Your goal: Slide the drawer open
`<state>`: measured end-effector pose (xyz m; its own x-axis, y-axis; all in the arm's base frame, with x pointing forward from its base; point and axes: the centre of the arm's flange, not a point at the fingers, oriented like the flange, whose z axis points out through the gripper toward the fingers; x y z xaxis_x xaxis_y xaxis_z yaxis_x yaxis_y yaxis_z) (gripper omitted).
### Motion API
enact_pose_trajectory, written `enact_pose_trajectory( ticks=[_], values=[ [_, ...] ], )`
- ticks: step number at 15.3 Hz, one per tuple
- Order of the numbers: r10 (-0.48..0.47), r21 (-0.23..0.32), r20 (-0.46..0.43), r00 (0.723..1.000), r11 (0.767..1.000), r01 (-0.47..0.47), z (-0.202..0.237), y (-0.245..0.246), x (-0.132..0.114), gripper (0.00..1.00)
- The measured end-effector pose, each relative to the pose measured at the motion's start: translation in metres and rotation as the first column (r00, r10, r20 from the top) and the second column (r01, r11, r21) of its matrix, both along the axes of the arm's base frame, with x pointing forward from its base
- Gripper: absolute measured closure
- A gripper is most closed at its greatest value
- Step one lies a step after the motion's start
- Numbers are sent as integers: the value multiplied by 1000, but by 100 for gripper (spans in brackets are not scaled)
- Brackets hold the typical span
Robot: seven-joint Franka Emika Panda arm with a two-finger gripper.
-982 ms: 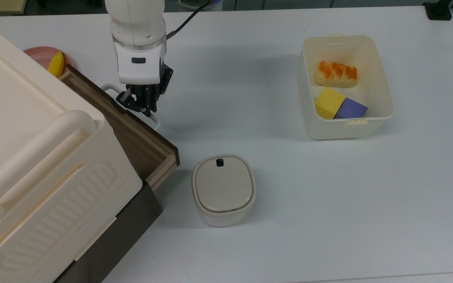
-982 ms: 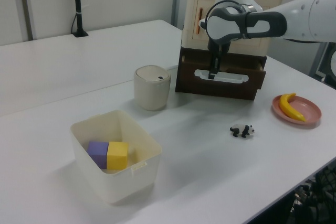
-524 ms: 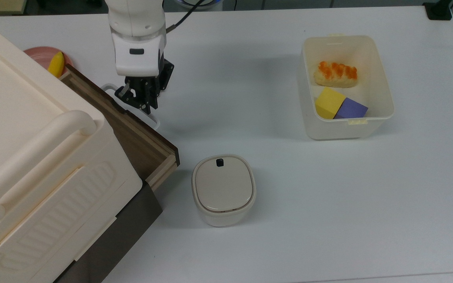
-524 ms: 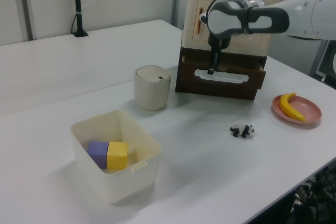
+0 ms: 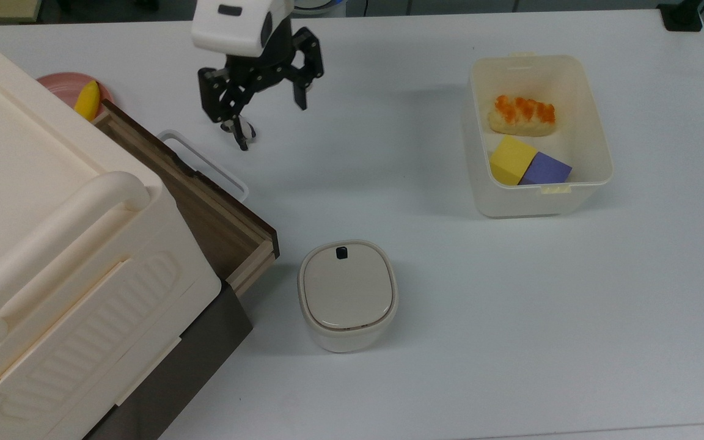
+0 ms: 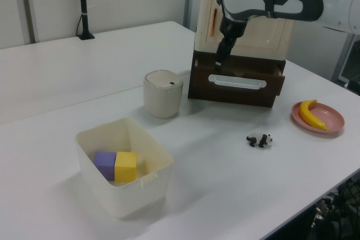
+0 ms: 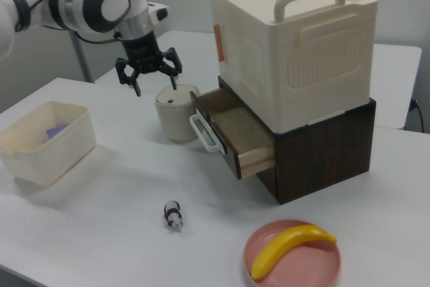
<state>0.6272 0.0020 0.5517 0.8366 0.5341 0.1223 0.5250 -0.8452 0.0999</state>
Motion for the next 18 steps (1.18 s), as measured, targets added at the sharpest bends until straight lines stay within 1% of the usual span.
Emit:
enact_pose_trajectory(
  ticks=[2,4,6,7,8,9,11,14,18],
  values=[
    [-126,21,-21,992,992,126,4,17,-6,0],
    [-231,31,-43,972,972,232,5,27,-11,0],
    [-349,39,-61,935,935,352,10,31,-16,0],
    [-417,47,-60,907,907,420,17,30,-21,0],
    [-458,49,-63,887,886,461,24,28,-25,0],
    [-490,47,-70,869,868,494,31,25,-31,0],
    [-531,43,-80,843,843,536,51,18,-48,0],
    [-580,51,-76,811,810,584,67,8,-59,0],
    [-596,54,-76,800,798,600,68,4,-60,0]
  ],
)
